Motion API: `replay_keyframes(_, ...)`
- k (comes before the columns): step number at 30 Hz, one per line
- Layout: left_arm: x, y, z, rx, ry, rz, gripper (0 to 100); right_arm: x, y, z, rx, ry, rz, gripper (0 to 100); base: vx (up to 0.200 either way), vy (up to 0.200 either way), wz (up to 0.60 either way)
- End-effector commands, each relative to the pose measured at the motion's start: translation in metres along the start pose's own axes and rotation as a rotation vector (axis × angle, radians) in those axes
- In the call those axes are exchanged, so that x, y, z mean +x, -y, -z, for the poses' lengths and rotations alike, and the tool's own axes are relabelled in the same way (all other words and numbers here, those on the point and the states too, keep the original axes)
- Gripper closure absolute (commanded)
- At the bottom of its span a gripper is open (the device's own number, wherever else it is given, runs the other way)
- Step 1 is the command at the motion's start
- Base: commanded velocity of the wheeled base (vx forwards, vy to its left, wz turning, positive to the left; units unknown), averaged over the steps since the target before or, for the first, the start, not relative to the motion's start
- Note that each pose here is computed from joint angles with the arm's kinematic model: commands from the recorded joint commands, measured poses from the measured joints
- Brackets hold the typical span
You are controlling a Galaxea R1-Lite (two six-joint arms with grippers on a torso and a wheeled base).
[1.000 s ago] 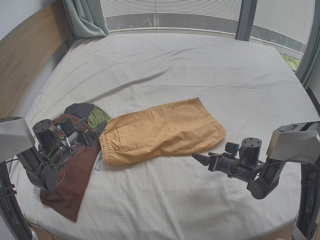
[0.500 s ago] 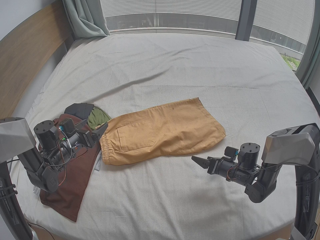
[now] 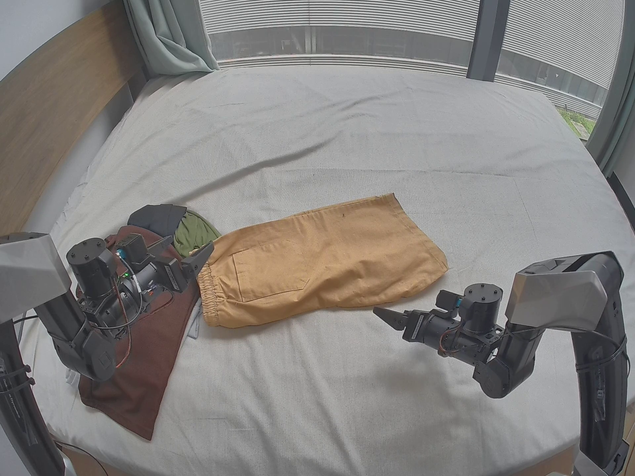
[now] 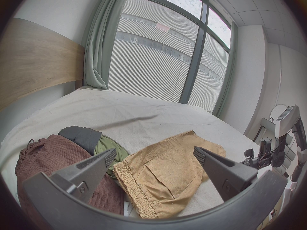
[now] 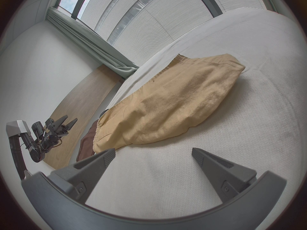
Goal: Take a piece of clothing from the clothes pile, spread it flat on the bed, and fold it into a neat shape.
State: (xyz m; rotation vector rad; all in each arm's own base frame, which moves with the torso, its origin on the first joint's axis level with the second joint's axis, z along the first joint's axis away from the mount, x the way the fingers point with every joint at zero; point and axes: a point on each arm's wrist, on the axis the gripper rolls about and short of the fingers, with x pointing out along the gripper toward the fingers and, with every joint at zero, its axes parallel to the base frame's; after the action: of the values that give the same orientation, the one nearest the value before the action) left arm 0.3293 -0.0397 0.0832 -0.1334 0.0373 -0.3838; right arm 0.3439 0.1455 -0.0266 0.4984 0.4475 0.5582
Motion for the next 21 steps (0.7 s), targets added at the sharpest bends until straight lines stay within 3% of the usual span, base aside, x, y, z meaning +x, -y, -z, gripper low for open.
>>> replay_keyframes(1,0.000,0.000,0.000,-0.001,-0.001,0.000,0,0.009,0.003,0.001,0.004,-0.006,0.002,0,0.000,0.000,0.00)
replay_keyframes(8,0.000,-0.001,-0.001,-0.002,0.002,-0.001,0,0.030,0.005,-0.010,0.002,0.014,0.003,0,0.000,0.000,0.00)
replay_keyframes(14,0.000,-0.001,0.000,-0.003,0.002,-0.001,0,0.050,0.005,-0.018,0.063,0.037,0.021,0,0.000,0.000,0.00)
replay_keyframes(21,0.000,-0.001,0.000,-0.006,0.002,0.000,0,0.066,0.010,-0.013,0.067,0.053,0.016,0,0.000,0.000,0.00)
